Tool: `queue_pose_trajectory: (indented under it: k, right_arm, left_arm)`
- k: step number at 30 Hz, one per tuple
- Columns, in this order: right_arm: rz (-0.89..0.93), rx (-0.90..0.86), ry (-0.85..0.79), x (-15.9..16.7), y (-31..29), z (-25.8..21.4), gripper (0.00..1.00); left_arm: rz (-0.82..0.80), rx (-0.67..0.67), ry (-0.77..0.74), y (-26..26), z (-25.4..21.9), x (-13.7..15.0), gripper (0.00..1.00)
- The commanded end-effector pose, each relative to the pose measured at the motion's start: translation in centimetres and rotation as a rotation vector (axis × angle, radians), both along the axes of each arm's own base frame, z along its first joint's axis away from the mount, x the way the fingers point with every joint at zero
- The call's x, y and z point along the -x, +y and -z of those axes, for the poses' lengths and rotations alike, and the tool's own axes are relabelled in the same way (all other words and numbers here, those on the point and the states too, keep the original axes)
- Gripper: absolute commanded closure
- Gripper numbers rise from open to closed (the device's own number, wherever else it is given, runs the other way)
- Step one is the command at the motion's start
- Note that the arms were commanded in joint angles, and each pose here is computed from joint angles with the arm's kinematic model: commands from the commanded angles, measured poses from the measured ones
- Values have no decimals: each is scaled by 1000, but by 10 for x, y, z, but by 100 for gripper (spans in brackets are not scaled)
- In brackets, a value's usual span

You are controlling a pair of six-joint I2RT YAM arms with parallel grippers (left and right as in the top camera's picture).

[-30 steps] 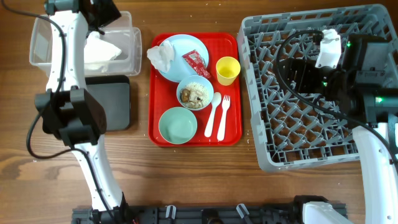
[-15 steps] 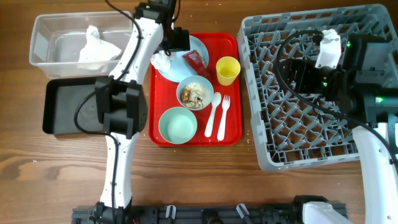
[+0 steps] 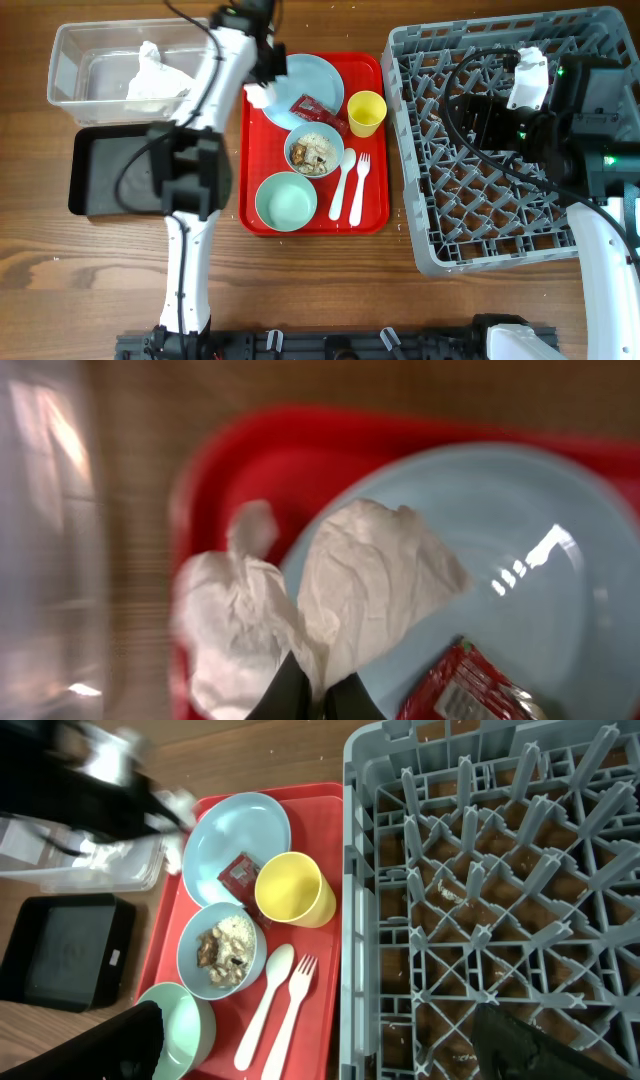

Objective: Sort waste into correct bins and load items into the dishwasher rack

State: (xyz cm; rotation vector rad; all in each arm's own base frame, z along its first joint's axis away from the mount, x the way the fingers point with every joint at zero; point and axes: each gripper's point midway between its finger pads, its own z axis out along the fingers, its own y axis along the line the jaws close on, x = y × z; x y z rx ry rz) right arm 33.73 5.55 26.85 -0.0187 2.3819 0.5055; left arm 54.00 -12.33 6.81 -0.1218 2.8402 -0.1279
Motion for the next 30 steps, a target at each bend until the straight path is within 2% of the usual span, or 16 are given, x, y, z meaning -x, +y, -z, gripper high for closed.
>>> queue_pose_trajectory:
  k: [1, 5, 6, 7, 8, 10, 13, 16, 17, 21, 24, 30]
  right_arm:
    - [8, 6, -18, -4, -2, -7, 0]
    - [12, 2, -17, -4, -2, -7, 0]
    - [12, 2, -17, -4, -2, -7, 0]
    - [12, 2, -18, -4, -2, -7, 0]
    - [12, 3, -19, -5, -2, -7, 0]
    - [12, 3, -27, -6, -2, -9, 0]
    - [12, 3, -38, -8, -2, -11, 0]
    - [12, 3, -38, -8, -2, -11, 0]
    - [12, 3, -38, -8, -2, -11, 0]
    - [12, 3, -35, -7, -2, -10, 0]
    - [9, 5, -27, -6, -2, -9, 0]
    - [7, 7, -18, -4, -2, -7, 0]
  left_arm:
    - [-129, 30, -260, 69, -133, -14, 96]
    - [-278, 0, -218, 152, -100, -25, 95]
    - [-295, -3, -200, 162, -85, -29, 90]
    - [-301, -5, -178, 166, -71, -30, 64]
    - [-302, -7, -154, 166, -57, -31, 0]
    - [-286, 7, -149, 158, -54, -32, 0]
    - [-214, 114, -185, 123, -88, -27, 0]
    - [-79, 222, -115, 53, -102, -1, 0]
    - [19, 212, -43, 11, -90, 17, 0]
    - [214, 233, 70, -91, -59, 55, 0]
    - [151, 241, 154, -121, -34, 70, 0]
    - [20, 224, 249, -121, 7, 74, 3]
